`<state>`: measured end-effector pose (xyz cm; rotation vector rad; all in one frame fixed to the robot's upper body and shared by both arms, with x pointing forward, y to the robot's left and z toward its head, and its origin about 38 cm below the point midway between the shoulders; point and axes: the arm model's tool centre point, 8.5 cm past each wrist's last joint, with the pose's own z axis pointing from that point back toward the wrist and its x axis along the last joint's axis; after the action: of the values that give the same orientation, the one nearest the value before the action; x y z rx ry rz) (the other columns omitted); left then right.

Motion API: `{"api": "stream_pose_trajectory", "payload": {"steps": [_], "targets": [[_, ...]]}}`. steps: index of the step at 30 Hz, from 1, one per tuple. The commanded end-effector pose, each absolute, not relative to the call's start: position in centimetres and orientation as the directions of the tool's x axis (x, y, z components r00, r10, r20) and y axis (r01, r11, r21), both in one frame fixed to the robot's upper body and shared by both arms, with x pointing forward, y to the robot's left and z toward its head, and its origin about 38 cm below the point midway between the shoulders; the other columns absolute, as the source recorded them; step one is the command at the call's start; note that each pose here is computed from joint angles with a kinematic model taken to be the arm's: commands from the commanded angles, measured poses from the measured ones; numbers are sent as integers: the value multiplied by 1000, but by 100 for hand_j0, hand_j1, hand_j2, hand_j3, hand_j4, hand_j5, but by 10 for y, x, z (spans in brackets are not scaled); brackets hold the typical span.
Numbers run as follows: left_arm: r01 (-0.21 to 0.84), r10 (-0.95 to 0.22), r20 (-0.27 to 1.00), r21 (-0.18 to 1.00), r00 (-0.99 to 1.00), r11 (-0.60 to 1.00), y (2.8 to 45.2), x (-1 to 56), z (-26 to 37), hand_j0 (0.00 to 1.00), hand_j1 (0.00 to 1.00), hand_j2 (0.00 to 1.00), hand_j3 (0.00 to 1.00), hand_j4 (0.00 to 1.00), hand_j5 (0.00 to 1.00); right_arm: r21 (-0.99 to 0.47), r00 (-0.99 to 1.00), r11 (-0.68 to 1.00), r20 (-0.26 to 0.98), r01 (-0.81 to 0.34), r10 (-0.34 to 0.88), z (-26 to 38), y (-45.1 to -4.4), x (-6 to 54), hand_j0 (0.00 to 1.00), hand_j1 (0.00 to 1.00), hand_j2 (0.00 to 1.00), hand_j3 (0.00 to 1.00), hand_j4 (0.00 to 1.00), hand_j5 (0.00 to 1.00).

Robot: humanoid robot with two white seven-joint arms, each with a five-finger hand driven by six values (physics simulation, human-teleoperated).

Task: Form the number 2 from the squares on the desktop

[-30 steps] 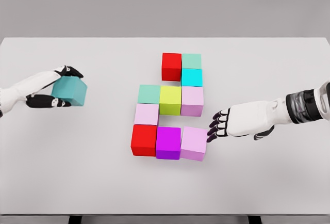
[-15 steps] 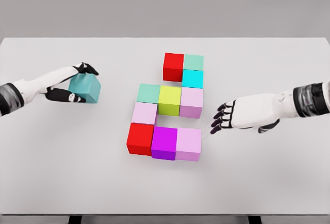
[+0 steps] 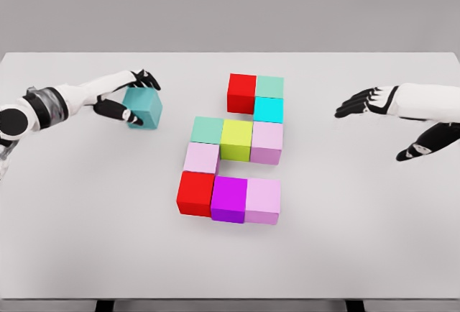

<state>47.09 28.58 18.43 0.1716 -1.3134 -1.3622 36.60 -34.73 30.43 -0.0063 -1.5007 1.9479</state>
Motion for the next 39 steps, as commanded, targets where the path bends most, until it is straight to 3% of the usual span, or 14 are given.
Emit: {"api": "stream_pose_trajectory", "payload": {"steps": [1,12,16,20,24,39], "targets": [[619,-764,584,715,-273,325,277,475,176,36,36,36,36,36,36,-864,-768,-73,400,-498,499,313,-351,367,100,100,100,100,100,100],[610,-764,589,715,-264,341,254,500,185,34,34,34,34,34,34,-777,-694,-7,558,-630,454,246,-337,360,100,100,100,100,100,100],[610,-761,594,713,-262,347,240,511,184,34,34,34,34,34,34,-821,-683,144,545,-552,486,263,-362,380,100,100,100,100,100,100],[613,-757,601,706,-256,354,235,515,182,34,34,34,34,34,34,-812,-718,209,581,-545,384,253,-333,371,100,100,100,100,100,100],[615,-749,608,704,-263,355,218,521,181,34,34,34,34,34,34,-825,-710,266,565,-499,421,263,-356,366,100,100,100,100,100,100],[615,-745,611,703,-266,357,186,540,185,34,34,34,34,34,34,-802,-695,257,596,-539,402,246,-349,353,100,100,100,100,100,100]]}}
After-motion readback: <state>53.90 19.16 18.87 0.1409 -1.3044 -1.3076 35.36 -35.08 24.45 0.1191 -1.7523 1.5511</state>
